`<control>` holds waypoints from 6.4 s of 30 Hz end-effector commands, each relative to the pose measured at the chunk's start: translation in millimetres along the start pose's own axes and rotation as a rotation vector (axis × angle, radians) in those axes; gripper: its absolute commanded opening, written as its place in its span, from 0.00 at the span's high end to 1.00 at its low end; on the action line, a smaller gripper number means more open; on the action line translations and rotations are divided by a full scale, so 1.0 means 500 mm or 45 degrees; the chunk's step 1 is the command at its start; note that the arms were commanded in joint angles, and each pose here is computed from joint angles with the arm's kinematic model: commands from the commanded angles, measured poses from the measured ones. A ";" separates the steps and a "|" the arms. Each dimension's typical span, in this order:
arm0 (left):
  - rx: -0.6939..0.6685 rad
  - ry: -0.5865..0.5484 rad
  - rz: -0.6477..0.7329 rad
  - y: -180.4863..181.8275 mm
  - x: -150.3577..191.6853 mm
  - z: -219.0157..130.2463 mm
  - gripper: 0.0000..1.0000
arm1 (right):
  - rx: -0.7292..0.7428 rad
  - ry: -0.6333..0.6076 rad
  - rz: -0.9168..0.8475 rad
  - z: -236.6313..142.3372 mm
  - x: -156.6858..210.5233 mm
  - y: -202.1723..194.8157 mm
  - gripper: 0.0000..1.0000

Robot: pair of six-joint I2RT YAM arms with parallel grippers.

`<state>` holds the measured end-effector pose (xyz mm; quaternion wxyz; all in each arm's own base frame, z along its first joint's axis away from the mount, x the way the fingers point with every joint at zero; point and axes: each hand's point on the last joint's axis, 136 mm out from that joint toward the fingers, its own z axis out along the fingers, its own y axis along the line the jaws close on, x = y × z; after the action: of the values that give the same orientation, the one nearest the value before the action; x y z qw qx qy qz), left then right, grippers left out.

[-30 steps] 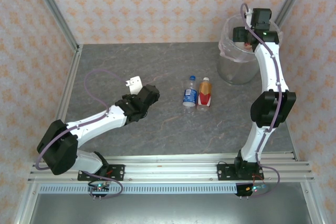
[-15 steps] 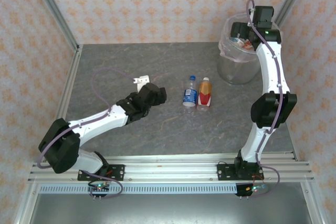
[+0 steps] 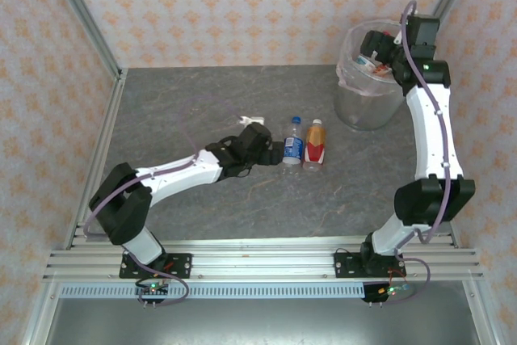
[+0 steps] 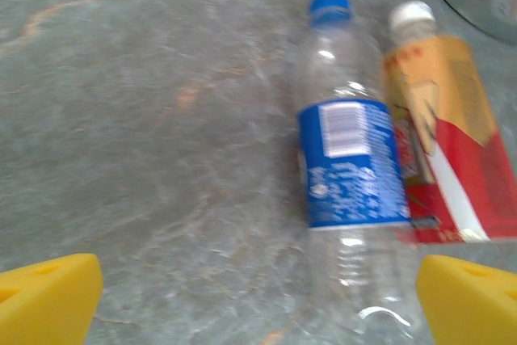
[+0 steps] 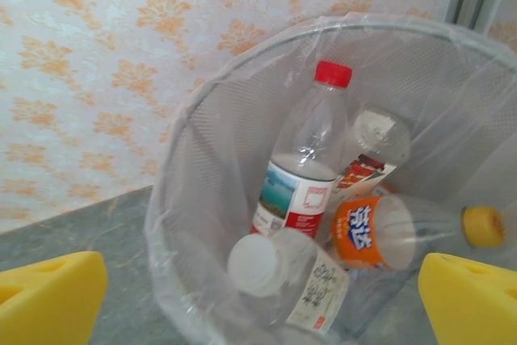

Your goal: Put the plastic bottles in the bin

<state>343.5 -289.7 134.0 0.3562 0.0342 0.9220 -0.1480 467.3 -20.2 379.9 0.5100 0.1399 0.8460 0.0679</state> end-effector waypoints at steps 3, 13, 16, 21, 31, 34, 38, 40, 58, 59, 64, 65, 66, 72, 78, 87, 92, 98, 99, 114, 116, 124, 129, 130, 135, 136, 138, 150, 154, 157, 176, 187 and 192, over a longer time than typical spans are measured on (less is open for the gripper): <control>-0.074 0.148 0.147 -0.033 0.057 0.012 0.00 | -0.212 -0.092 0.161 -0.080 0.013 0.044 0.01; -0.171 0.244 0.108 -0.039 0.081 0.053 0.04 | -0.407 0.101 0.243 -0.120 0.206 0.108 0.01; -0.207 0.230 0.099 -0.028 0.079 0.052 0.01 | -0.316 0.249 0.199 -0.106 0.295 0.106 0.01; -0.180 0.195 0.066 -0.028 0.076 0.044 0.00 | -0.252 0.455 0.182 -0.055 0.434 0.100 0.01; -0.150 0.144 0.008 -0.020 0.075 0.032 0.00 | -0.049 0.699 0.214 0.050 0.576 0.069 0.01; -0.142 0.125 -0.013 -0.018 0.074 0.028 0.00 | -0.017 0.772 0.200 0.071 0.611 0.068 0.03; -0.148 0.102 -0.038 -0.012 0.072 0.025 0.00 | 0.038 0.806 0.171 0.089 0.638 0.064 0.03; -0.152 0.101 -0.046 -0.009 0.075 0.025 0.00 | 0.094 0.801 0.145 0.095 0.645 0.055 0.04; -0.174 0.137 -0.011 0.014 0.097 0.010 0.00 | 0.322 0.930 -0.070 0.119 0.706 0.008 0.19; -0.174 0.136 -0.011 0.014 0.097 0.011 0.00 | 0.297 0.950 -0.071 0.121 0.713 0.014 0.19; -0.175 0.143 -0.019 0.009 0.096 0.016 0.00 | 0.268 0.994 -0.104 0.148 0.728 0.027 0.20; -0.177 0.141 -0.022 0.010 0.096 0.015 0.00 | 0.270 0.999 -0.113 0.153 0.730 0.027 0.19; -0.180 0.137 -0.025 0.012 0.095 0.014 0.00 | 0.276 1.003 -0.120 0.159 0.732 0.026 0.17; -0.186 0.090 -0.056 0.020 0.086 0.005 0.00 | 0.272 1.017 -0.161 0.179 0.745 0.025 0.12; -0.222 0.033 -0.076 0.032 0.066 -0.009 0.00 | 0.277 0.973 -0.156 0.176 0.745 0.016 0.15; -0.315 -0.060 -0.090 0.065 0.034 -0.036 0.00 | 0.232 0.881 -0.176 0.147 0.711 0.018 0.35; -0.308 -0.077 -0.140 0.070 0.019 -0.037 0.00 | 0.180 0.827 -0.186 0.133 0.683 0.030 0.42; -0.348 -0.125 -0.177 0.093 -0.007 -0.046 0.00 | 0.095 0.760 -0.165 0.113 0.645 0.054 0.47; -0.354 -0.136 -0.187 0.098 -0.013 -0.048 0.00 | 0.068 0.741 -0.159 0.107 0.634 0.063 0.47; -0.332 -0.305 -0.347 0.132 -0.071 -0.073 0.00 | -0.271 0.270 -0.083 0.002 0.395 0.175 0.49; -0.316 -0.311 -0.352 0.128 -0.075 -0.074 0.00 | -0.277 0.194 -0.093 -0.013 0.348 0.184 0.49; -0.334 -0.293 -0.359 0.141 -0.058 -0.073 0.00 | -0.270 -0.078 -0.049 -0.040 0.165 0.193 0.49; -0.347 -0.292 -0.360 0.149 -0.054 -0.078 0.00 | -0.281 -0.167 0.025 -0.037 0.090 0.179 0.49; -0.351 -0.292 -0.355 0.151 -0.054 -0.079 0.00 | -0.281 -0.190 0.029 -0.039 0.074 0.175 0.49; -0.359 -0.304 -0.350 0.156 -0.062 -0.085 0.00 | -0.195 -0.309 0.055 -0.042 0.009 0.127 0.49; -0.360 -0.309 -0.354 0.156 -0.064 -0.087 0.00 | -0.177 -0.334 0.062 -0.042 -0.003 0.116 0.49; -0.359 -0.311 -0.357 0.157 -0.065 -0.086 0.00 | -0.148 -0.381 0.076 -0.044 -0.028 0.094 0.49; -0.350 -0.274 -0.355 0.152 -0.057 -0.068 0.00 | 0.118 -0.603 -0.032 -0.059 -0.128 0.006 0.49; -0.345 -0.263 -0.356 0.148 -0.056 -0.063 0.00 | 0.219 -0.598 -0.082 -0.042 -0.125 -0.018 0.48; -0.343 -0.258 -0.356 0.147 -0.055 -0.062 0.00 | 0.265 -0.556 -0.115 -0.021 -0.112 -0.034 0.48; 0.049 -0.355 -0.286 0.063 -0.085 -0.093 0.00 | 0.522 -0.263 -0.267 0.088 -0.087 -0.117 0.48; -0.006 -0.343 -0.301 0.076 -0.082 -0.086 0.00 | 0.592 0.179 -0.523 0.173 -0.048 -0.135 0.45; -0.041 -0.349 -0.300 0.089 -0.080 -0.094 0.00 | 0.626 0.182 -0.625 0.179 -0.054 -0.147 0.41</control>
<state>346.8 -241.3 172.7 0.4475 -0.0923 0.8683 -0.1929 562.0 -88.1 342.1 0.4372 0.0710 0.8711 -0.2123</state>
